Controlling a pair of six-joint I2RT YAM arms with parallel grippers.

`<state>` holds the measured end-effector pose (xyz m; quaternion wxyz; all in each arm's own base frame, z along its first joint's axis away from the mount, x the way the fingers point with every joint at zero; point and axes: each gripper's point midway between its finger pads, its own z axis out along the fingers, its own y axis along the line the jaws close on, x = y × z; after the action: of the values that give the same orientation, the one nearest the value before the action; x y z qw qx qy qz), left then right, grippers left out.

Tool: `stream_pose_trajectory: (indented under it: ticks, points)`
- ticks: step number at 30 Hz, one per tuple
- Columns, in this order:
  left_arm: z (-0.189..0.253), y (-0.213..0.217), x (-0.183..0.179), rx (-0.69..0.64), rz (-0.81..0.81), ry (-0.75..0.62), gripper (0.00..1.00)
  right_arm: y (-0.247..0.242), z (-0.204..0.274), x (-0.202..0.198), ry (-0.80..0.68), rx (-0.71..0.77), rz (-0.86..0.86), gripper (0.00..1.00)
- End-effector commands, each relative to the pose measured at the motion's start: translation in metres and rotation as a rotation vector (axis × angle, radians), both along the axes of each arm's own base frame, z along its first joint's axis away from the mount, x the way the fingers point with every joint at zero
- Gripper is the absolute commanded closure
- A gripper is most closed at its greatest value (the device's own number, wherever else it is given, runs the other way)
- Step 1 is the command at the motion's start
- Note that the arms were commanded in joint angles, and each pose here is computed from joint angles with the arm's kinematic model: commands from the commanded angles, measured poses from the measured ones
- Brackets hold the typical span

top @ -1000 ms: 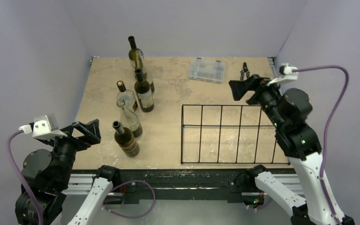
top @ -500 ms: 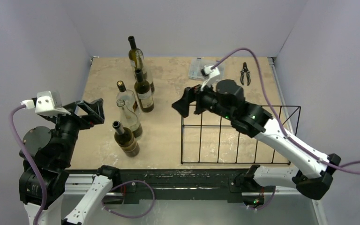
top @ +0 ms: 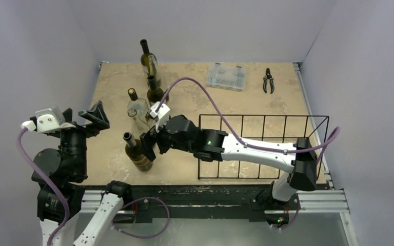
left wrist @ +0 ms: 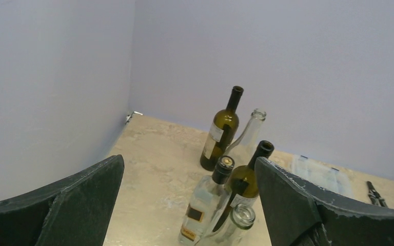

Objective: Put the wine bottle on the wine rack

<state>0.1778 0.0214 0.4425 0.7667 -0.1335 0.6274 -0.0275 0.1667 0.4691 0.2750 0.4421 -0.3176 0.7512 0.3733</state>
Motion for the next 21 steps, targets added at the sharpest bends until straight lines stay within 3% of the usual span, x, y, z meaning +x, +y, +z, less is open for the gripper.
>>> stream_pose_trajectory:
  ticks: [1,5,8,15,21]
  points:
    - [0.01,0.019,-0.003,0.02,0.105,-0.102,0.0,0.034,0.059,-0.002,-0.089,0.183,0.017,0.06]
    - [0.001,0.025,-0.007,0.011,0.14,-0.116,0.0,0.05,0.058,-0.004,-0.102,0.216,0.027,0.09]
    - [-0.007,0.031,-0.009,-0.012,0.173,-0.138,0.0,0.059,0.057,-0.003,-0.106,0.231,0.027,0.19]
    - [-0.026,0.04,-0.012,-0.04,0.224,-0.128,0.0,0.075,0.054,0.003,-0.145,0.224,0.001,0.3]
    - [-0.032,0.041,-0.011,-0.068,0.232,-0.115,0.0,0.083,0.043,0.014,-0.163,0.175,-0.039,0.32]
